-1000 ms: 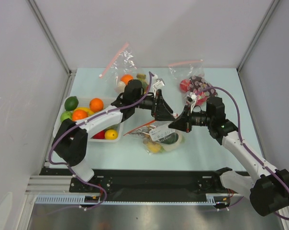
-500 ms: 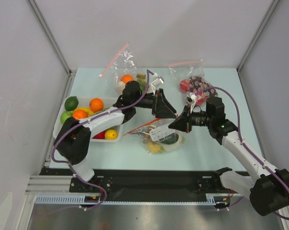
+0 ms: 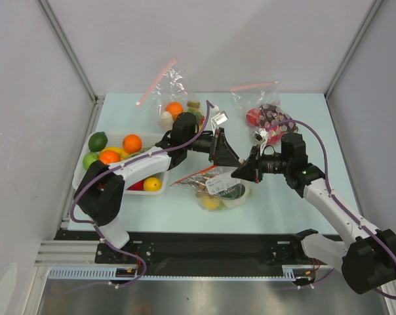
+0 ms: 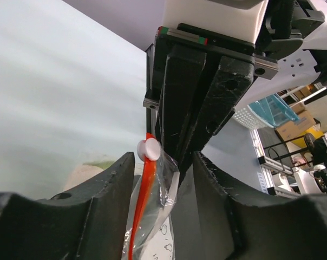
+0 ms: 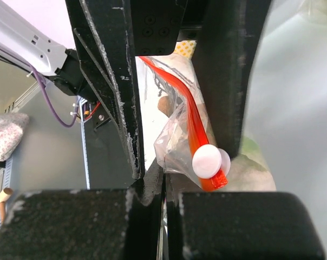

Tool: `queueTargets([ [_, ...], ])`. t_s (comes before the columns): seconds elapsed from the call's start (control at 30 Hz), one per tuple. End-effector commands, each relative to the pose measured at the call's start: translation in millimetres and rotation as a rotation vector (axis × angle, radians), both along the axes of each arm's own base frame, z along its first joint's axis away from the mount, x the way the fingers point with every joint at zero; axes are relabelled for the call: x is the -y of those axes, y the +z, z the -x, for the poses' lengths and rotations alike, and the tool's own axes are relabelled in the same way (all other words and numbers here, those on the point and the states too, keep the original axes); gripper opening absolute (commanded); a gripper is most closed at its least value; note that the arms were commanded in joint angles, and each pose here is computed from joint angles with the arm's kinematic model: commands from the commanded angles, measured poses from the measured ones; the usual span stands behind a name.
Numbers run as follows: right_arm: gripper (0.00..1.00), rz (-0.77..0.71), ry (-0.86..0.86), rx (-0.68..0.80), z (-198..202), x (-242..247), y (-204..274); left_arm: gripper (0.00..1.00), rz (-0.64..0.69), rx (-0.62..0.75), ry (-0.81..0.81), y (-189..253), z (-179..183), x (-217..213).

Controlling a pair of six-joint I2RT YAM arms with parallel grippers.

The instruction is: Open the zip-top bag and remove the fake food

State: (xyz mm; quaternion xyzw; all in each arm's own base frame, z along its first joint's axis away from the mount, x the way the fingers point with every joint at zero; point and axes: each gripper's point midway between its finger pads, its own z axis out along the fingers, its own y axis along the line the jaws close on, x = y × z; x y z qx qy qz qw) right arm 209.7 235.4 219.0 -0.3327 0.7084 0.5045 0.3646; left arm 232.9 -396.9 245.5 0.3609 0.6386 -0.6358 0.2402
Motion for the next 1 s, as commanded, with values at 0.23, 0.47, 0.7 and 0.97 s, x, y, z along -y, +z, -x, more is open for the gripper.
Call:
queueTargets([
  [0.23, 0.0, -0.036, 0.024, 0.099, -3, -5, 25, 0.17, 0.059, 0.044, -0.073, 19, 18, 9],
  [0.47, 0.0, -0.018, -0.007, 0.109, -8, -2, 24, 0.0, 0.034, 0.074, -0.051, 20, 23, 2],
  [0.7, 0.0, 0.033, -0.138, 0.138, -24, 11, 23, 0.0, 0.047, 0.152, 0.001, 37, 19, -11],
  [0.97, 0.0, 0.02, -0.266, 0.176, -39, 32, 33, 0.0, 0.007, 0.141, -0.01, 25, 23, -16],
])
